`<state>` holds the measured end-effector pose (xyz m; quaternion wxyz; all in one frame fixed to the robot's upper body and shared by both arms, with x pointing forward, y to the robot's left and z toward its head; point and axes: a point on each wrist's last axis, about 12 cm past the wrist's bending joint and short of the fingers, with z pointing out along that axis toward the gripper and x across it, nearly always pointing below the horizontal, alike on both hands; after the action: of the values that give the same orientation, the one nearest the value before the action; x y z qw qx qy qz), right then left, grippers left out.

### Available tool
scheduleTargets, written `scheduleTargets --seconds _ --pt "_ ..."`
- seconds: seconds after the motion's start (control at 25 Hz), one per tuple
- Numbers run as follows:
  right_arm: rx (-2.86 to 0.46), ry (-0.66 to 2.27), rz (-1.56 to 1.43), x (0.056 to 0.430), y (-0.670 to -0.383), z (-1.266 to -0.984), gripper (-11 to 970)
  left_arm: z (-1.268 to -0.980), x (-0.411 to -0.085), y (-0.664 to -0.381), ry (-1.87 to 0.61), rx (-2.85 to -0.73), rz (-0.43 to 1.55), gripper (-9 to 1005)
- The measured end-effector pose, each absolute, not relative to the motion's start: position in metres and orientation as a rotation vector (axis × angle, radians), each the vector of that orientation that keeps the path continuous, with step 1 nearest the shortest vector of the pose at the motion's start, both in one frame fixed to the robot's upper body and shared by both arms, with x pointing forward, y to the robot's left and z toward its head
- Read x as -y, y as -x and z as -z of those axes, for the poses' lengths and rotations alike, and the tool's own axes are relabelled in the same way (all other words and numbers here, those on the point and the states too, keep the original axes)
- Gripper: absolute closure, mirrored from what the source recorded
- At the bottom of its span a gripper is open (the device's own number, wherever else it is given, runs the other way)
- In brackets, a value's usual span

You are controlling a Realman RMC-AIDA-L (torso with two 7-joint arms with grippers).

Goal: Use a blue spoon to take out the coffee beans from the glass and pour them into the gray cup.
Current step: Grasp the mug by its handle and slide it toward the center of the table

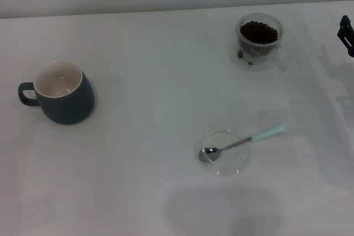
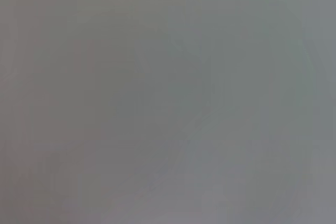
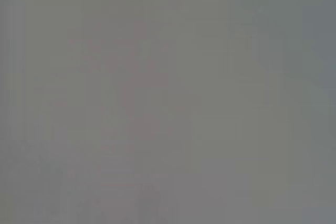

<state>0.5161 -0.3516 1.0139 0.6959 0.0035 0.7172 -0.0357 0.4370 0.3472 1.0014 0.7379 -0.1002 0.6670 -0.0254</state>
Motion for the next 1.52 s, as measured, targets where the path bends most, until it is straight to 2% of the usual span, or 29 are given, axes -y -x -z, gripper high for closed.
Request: scheduleTargets --seconds 0.36,0.64,1.2,1.52 --pt "-1.599 -0.006 0.083 0.353 -0.517 -1.015 107 -1.000 -0.348 -0.433 0.193 -1.481 0.058 119" --pt "-1.594 -0.001 0.078 0.351 -0.520 -1.016 107 -0.996 -0.348 -0.430 -0.004 -1.556 0.081 119" --pt "-1.583 0.008 0.045 0.342 -0.524 -1.017 108 -0.991 -0.331 -0.482 -0.363 -1.707 0.075 120" --pt "-1.581 0.002 0.040 0.340 -0.524 -1.017 107 -0.988 -0.316 -0.495 -0.463 -1.737 0.058 127"
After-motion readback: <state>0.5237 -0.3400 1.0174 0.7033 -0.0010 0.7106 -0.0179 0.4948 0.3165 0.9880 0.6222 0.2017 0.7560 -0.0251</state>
